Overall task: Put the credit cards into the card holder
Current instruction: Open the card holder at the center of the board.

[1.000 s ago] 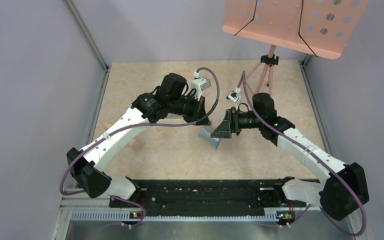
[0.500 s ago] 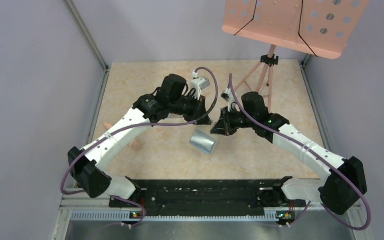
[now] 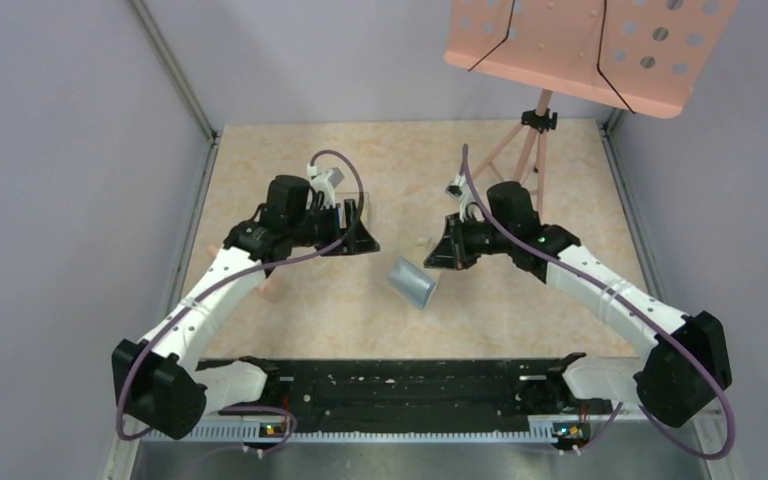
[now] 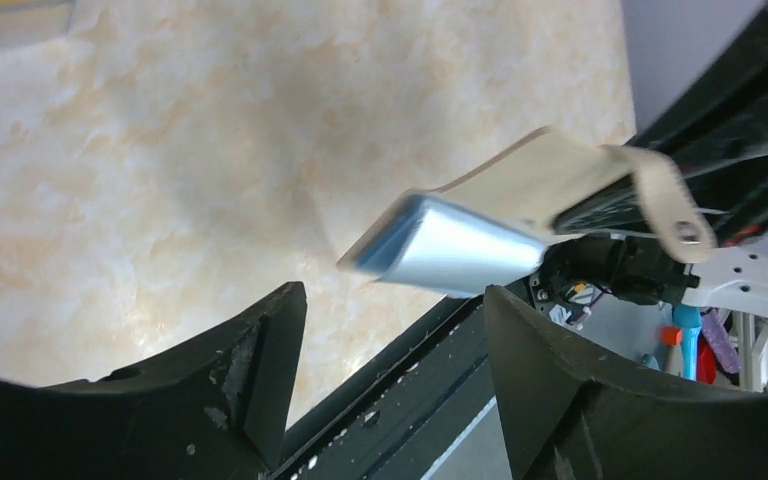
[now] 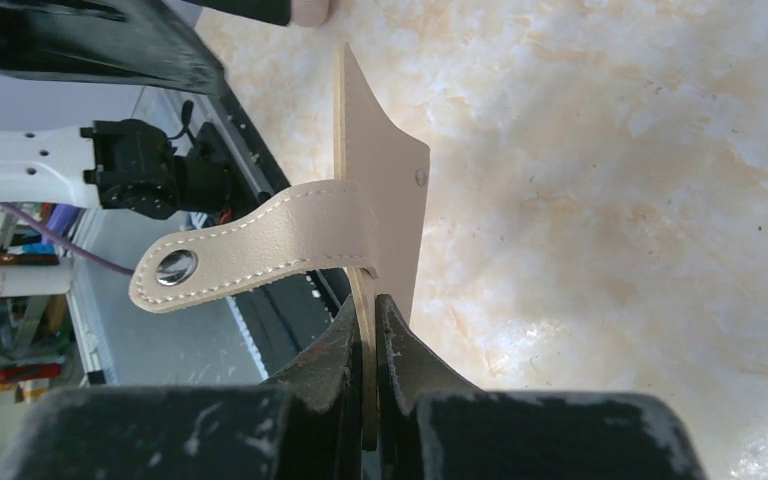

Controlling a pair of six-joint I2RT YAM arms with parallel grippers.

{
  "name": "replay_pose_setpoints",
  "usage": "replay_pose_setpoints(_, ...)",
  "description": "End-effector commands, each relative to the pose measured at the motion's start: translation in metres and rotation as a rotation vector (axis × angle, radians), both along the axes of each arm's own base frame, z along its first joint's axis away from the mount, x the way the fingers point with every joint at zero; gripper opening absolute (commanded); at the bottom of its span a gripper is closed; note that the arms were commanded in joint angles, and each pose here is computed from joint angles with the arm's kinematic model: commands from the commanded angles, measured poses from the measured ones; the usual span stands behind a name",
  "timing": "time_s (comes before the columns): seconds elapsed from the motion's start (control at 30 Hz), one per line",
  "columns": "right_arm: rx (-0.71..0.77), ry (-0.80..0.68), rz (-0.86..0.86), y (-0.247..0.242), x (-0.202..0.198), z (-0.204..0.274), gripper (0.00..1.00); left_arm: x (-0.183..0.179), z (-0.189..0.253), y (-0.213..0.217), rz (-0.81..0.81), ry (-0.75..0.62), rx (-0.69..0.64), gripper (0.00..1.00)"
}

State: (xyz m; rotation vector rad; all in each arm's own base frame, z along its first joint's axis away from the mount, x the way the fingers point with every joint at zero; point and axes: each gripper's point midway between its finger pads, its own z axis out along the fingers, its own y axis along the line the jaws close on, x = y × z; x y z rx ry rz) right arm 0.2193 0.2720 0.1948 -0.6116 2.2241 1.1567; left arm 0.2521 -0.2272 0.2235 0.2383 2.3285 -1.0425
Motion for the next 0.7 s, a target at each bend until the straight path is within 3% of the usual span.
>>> replay_pose_setpoints(0.0, 0.094, 0.005, 0.073, 0.003, -0.002, 0.013, 0.0, -0.001, -0.028, 0.012, 0.053, 0.091, -0.018, 0.7)
replay_pose_setpoints(0.23, 0.133, 0.051, 0.119, 0.006, -0.004, 0.015, 0.0, -0.01, -0.059, -0.004, -0.048, 0.237, -0.052, 0.61)
replay_pose_setpoints(0.53, 0.143, 0.067, 0.109, 0.009, -0.001, 0.013, 0.0, -0.006, -0.074, -0.021, -0.107, 0.262, 0.003, 0.61)
replay_pose_setpoints(0.67, 0.135, 0.072, 0.097, 0.009, 0.001, 0.011, 0.0, -0.011, -0.08, -0.028, -0.146, 0.279, 0.037, 0.53)
